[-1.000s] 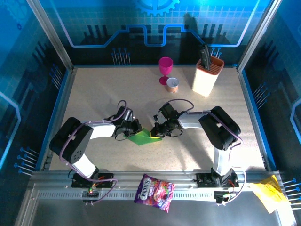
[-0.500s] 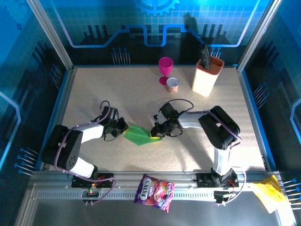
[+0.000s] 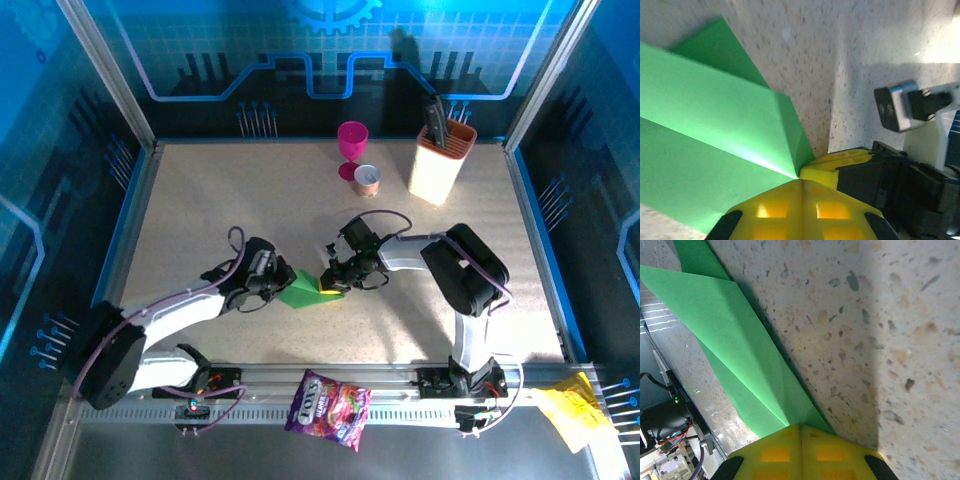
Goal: Fold a paper plane with a square sheet of paper (pick it up from the middle)
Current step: Fourth fold the wing at the center of the table.
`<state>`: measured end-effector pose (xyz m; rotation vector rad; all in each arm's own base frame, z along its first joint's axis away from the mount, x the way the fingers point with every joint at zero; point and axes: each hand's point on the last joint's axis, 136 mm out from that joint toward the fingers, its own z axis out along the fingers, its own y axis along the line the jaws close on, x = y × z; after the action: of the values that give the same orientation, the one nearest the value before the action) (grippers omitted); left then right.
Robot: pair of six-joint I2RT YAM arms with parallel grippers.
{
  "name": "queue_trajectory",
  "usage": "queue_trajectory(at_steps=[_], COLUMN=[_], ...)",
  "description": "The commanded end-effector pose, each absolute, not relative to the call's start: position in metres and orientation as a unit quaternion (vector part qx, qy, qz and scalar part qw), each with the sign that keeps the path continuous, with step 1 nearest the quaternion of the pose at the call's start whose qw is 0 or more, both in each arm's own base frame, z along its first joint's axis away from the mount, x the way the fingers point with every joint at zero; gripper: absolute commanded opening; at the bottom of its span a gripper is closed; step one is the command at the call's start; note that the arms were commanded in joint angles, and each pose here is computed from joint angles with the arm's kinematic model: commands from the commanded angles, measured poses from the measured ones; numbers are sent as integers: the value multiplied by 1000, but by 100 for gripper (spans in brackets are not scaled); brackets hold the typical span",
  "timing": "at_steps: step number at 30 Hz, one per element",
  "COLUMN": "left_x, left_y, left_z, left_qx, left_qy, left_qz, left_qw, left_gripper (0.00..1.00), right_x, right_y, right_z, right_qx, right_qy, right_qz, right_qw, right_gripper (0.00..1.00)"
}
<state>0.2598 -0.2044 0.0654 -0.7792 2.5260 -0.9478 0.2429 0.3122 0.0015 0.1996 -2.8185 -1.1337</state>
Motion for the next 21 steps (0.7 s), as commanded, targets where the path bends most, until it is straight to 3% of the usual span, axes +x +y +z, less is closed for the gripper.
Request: queue_trajectory(at_steps=[1, 13, 21], left_x=[269, 281, 272], left_y=[-223, -255, -246], left_z=[60, 38, 13], left_qx=[-305, -302, -325], left_qy=[872, 875, 879], left_qz=[-343, -342, -317], left_qw=[172, 164, 147], left_gripper=[0, 0, 0], right_x=[179, 178, 177], right_y=[232, 234, 232], right_z=[-83, -82, -84], right_qx=[-12, -6, -9], right_qy=[-969, -967, -967], right_qz=[-180, -185, -183], right_qw=[170, 175, 179], right_gripper=[0, 0, 0])
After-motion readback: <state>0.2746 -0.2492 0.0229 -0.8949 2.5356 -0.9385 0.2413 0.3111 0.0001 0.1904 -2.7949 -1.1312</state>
